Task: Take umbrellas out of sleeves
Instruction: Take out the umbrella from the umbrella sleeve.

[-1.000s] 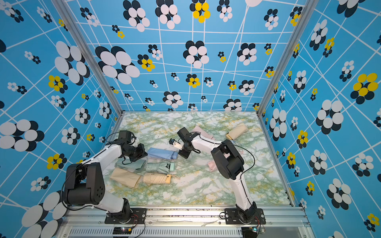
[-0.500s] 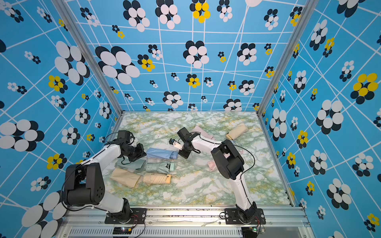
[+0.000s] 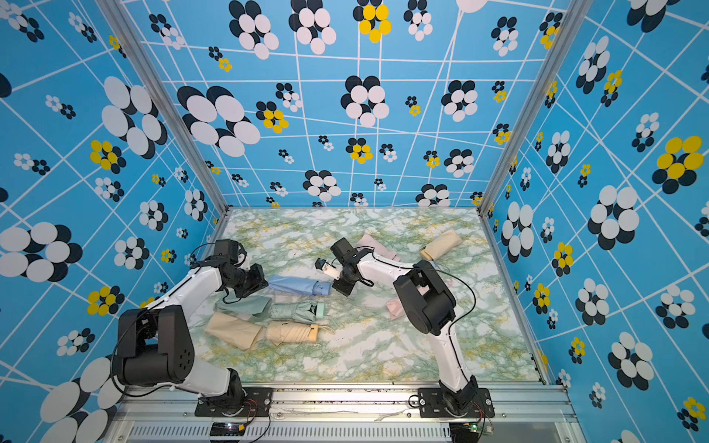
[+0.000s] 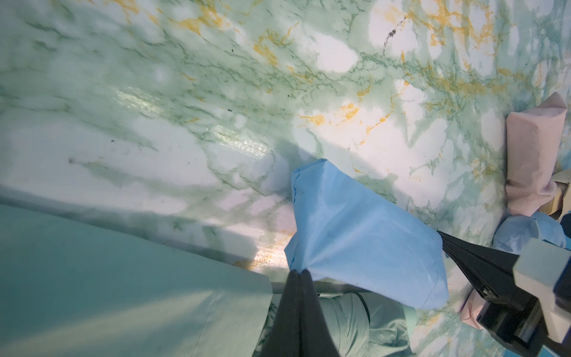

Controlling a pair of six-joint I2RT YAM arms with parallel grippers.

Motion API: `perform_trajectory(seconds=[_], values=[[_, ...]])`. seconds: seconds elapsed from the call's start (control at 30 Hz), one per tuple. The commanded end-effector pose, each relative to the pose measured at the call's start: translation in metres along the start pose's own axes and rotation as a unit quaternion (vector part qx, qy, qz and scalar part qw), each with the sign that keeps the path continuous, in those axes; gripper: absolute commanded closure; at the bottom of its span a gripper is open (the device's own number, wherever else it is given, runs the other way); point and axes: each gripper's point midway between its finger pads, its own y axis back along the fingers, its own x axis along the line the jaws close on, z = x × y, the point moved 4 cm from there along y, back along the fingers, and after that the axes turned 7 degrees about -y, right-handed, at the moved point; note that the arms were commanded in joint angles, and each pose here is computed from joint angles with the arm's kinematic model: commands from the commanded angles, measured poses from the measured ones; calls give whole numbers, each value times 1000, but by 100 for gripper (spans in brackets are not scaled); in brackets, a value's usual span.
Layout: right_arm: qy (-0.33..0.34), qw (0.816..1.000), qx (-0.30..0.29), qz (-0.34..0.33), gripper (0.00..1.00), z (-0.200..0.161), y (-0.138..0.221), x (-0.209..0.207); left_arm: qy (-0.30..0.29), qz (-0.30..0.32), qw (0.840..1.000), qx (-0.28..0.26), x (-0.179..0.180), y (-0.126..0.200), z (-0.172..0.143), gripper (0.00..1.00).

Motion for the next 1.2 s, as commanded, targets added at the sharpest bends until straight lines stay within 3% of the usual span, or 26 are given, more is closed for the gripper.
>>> perform_trajectory(seconds=[0.0,1.17], values=[[-4,1000,20,-2,100,-12,7,1,-5,20,999,-27,4,17,12,100],[-1,1000,21,1,100,-13,7,3,-2,99,994,-53,25,39,24,100]])
